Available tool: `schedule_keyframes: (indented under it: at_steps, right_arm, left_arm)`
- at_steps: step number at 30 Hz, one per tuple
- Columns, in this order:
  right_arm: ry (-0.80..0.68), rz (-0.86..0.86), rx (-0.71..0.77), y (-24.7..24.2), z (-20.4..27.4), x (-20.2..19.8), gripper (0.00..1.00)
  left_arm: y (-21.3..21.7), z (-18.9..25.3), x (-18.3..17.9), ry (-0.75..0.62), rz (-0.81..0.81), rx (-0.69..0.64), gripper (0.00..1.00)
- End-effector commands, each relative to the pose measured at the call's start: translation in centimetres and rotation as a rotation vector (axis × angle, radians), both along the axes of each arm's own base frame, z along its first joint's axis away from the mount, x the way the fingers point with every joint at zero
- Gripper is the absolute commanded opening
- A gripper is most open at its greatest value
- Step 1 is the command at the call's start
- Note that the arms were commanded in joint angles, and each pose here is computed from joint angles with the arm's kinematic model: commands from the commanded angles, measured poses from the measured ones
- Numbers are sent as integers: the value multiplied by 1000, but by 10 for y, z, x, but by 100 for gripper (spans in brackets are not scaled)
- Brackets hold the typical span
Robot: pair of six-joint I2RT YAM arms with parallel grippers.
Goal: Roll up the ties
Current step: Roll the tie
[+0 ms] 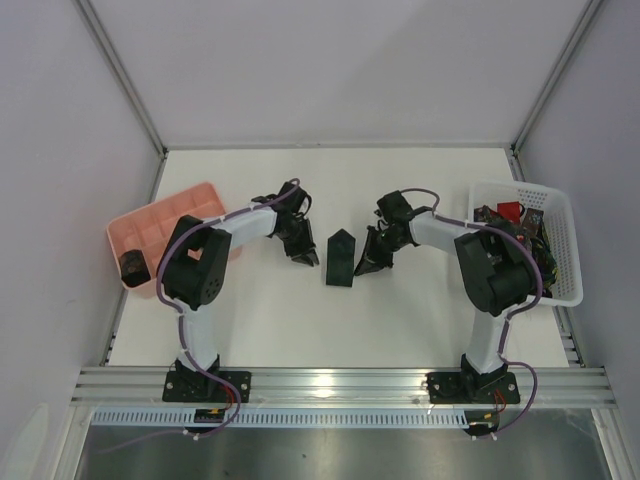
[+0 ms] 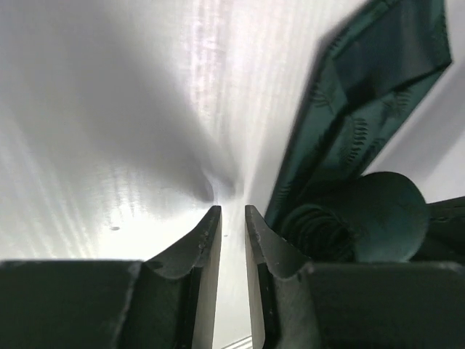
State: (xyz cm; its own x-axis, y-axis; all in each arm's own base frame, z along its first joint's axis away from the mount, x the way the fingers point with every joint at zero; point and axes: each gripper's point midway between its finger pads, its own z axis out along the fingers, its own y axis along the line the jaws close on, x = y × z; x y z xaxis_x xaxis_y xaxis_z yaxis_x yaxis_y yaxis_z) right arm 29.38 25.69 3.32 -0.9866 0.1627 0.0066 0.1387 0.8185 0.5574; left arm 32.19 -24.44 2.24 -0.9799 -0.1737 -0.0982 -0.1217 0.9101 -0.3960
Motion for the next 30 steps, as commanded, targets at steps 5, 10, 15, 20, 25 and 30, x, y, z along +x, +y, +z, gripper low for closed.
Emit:
schedule_keyframes:
  at_steps: [5,10,15,20,25,30]
  right_arm:
    - [-44,54,221,50,25,2,0]
    - [-25,21,240,56,25,8,0]
    - [-41,10,191,35,24,2,0]
    - [-77,24,129,14,26,-1,0]
    - [-176,29,74,0,43,31,0]
    - [-283,45,66,6,54,84,0]
  left_arm:
    - [-41,19,1,19,-37,-198,24]
    - [-43,11,-12,57,-56,-172,25]
    - [-12,11,-1,14,-12,-57,26]
    - [26,20,13,-6,27,45,34]
    - [31,33,17,-48,-1,16,34]
    - [27,44,10,-70,-12,-24,25]
